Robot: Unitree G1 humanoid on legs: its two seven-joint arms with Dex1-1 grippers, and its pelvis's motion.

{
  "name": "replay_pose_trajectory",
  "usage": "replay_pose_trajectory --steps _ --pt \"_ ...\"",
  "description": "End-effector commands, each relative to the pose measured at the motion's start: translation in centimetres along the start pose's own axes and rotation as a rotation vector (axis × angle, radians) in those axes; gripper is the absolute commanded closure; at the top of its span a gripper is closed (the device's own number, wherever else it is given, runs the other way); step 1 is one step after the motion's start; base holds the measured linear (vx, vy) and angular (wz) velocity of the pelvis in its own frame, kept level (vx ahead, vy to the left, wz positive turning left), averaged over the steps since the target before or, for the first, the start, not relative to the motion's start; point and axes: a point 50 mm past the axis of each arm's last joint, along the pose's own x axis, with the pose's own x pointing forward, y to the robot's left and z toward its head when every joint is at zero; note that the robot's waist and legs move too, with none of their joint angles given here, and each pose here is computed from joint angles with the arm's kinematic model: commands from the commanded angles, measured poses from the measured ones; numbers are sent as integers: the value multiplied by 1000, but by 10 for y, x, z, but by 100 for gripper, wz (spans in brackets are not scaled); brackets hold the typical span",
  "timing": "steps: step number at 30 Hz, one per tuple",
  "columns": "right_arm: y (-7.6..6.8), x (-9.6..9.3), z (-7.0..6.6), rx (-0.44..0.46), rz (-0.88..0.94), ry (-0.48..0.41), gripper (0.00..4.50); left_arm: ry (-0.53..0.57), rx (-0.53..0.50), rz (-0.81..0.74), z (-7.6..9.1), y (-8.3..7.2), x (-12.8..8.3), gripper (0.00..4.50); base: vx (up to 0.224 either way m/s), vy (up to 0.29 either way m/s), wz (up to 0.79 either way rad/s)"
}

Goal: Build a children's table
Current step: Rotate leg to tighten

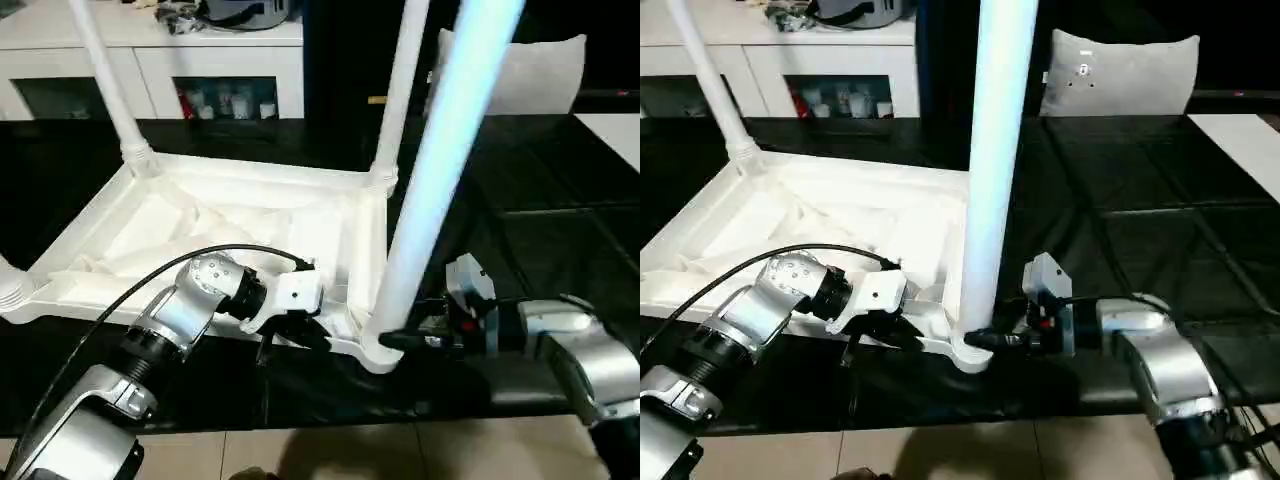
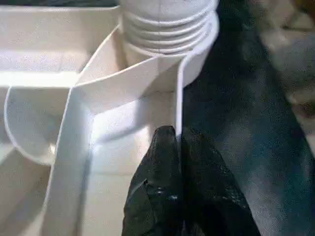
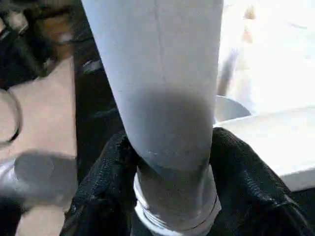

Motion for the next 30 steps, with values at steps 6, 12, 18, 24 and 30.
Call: replay_pose_trajectory --steps 6,12,18,24,30 --pt "-1 52 -11 186 -269 -47 262 -111 -109 183 33 8 37 450 0 0 0" --pt "-19 85 -3 303 -596 -93 262 -195 -252 426 70 27 64 450 0 0 0" --pt "-25 91 6 261 -658 -133 192 -232 -237 490 79 32 65 450 0 0 0" --pt "-29 78 7 255 -686 -176 136 -179 -220 501 64 34 56 450 0 0 0" --pt "-27 57 5 172 -603 -190 83 -140 -181 466 47 33 45 450 0 0 0"
